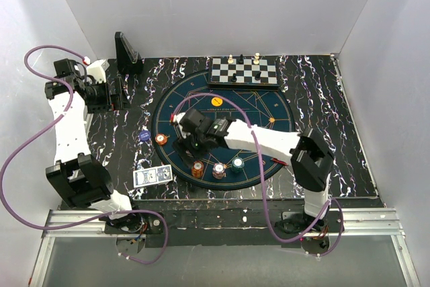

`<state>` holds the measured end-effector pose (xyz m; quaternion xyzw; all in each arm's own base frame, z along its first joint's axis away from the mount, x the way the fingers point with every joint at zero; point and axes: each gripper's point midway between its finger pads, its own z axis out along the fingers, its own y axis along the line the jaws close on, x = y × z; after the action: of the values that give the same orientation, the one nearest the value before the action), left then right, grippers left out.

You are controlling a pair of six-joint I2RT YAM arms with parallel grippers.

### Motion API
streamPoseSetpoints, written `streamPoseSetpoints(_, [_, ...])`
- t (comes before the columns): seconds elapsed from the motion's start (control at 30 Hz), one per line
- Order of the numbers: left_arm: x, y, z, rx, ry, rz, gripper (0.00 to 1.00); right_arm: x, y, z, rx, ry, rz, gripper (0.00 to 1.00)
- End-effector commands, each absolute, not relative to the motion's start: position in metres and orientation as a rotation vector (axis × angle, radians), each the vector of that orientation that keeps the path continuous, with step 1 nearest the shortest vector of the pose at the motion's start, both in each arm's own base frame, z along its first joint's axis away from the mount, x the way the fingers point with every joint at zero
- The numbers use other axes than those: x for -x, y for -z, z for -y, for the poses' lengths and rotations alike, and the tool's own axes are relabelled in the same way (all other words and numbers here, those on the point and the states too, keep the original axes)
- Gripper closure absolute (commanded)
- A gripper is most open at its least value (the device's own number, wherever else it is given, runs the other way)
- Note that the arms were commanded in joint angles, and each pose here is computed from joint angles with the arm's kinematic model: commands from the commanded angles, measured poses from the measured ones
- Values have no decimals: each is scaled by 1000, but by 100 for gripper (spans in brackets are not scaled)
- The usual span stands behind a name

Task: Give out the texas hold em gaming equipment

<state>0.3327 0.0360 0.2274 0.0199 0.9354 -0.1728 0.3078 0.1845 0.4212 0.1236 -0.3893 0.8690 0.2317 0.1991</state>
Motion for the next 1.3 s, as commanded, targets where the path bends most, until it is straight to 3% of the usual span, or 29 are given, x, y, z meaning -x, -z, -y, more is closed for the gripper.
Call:
streamPoseSetpoints(0.0, [-329, -246, -38, -53, 418, -2433, 2, -168, -109, -425, 1135, -622, -2436, 15])
streamPoseSetpoints(0.2, [-329, -247, -36, -51, 428, -2429, 2, -166, -92, -418, 1126, -545, -2458, 16])
streamPoseSetpoints(1.03, [-326, -242, -39, -47, 406, -2430, 2, -159, -74, -415, 1143, -480, -2485, 39])
streamPoseSetpoints(1.27, [-327, -242, -40, -50, 402, -2431, 2, -153, -64, -417, 1173, -484, -2512, 39])
